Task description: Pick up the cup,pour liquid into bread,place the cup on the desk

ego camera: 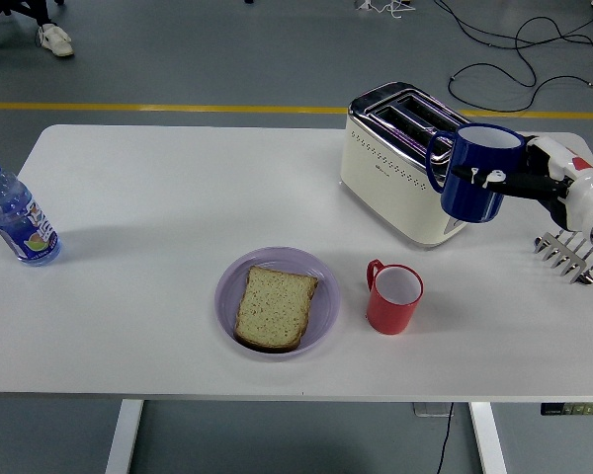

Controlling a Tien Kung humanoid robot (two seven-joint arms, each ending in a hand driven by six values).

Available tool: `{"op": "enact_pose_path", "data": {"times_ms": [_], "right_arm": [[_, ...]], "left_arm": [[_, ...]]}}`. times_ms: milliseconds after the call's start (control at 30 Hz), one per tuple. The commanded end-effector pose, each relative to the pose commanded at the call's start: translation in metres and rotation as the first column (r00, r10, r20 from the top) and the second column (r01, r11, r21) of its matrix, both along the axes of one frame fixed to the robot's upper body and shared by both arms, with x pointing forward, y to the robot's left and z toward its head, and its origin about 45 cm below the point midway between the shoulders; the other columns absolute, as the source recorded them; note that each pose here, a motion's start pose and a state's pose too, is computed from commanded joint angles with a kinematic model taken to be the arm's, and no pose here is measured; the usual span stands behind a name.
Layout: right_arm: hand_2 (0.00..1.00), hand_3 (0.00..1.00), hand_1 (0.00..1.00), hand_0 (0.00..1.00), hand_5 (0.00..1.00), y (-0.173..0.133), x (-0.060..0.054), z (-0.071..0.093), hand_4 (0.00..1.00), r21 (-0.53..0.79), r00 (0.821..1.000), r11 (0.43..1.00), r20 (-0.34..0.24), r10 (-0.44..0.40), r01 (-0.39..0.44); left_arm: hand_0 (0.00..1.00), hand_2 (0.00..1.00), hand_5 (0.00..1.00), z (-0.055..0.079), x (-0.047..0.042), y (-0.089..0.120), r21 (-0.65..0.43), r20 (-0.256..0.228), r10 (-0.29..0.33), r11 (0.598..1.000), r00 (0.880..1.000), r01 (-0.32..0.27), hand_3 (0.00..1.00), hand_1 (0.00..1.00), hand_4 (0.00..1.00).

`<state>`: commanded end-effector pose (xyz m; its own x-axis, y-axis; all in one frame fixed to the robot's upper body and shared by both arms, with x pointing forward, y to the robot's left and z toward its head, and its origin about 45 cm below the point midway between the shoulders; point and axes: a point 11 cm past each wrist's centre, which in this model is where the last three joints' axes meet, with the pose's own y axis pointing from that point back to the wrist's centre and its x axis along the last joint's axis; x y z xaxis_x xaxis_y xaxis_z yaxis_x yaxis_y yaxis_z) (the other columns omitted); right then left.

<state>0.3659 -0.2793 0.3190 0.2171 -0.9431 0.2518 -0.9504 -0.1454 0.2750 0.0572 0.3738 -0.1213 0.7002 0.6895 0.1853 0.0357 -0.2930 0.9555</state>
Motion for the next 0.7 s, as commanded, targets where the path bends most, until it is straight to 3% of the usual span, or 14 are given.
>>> {"op": "enact_pose_path", "data": {"times_ms": [167,300,500,700], "right_arm": [[0.454,0.504,0.315,0.369,0.038,-0.017,0.001,-0.009,0.573,0.006,0.998,0.998,0.010,-0.065,0.065],[0.454,0.504,0.315,0.369,0.038,-0.025,0.001,-0.015,0.573,0.036,0.992,0.993,0.055,-0.110,0.108],[0.456,0.504,0.314,0.369,0.039,-0.037,0.001,-0.030,0.571,0.060,0.972,0.981,0.137,-0.191,0.184],[0.456,0.504,0.316,0.369,0.039,-0.048,-0.007,-0.057,0.568,0.073,0.952,0.970,0.192,-0.240,0.230]], "left_arm": [[0.657,0.709,0.895,0.000,-0.0005,0.001,0.002,-0.002,0.000,1.000,1.000,0.000,0.591,0.692,0.296],[0.657,0.709,0.895,0.000,-0.0011,0.001,0.002,-0.001,0.001,1.000,1.000,-0.001,0.591,0.692,0.296],[0.657,0.709,0.895,0.000,0.0007,0.001,0.006,0.005,-0.003,1.000,1.000,0.003,0.591,0.691,0.296],[0.656,0.709,0.895,0.001,0.0026,0.001,0.006,0.007,-0.006,1.000,1.000,0.005,0.591,0.690,0.296]]}}
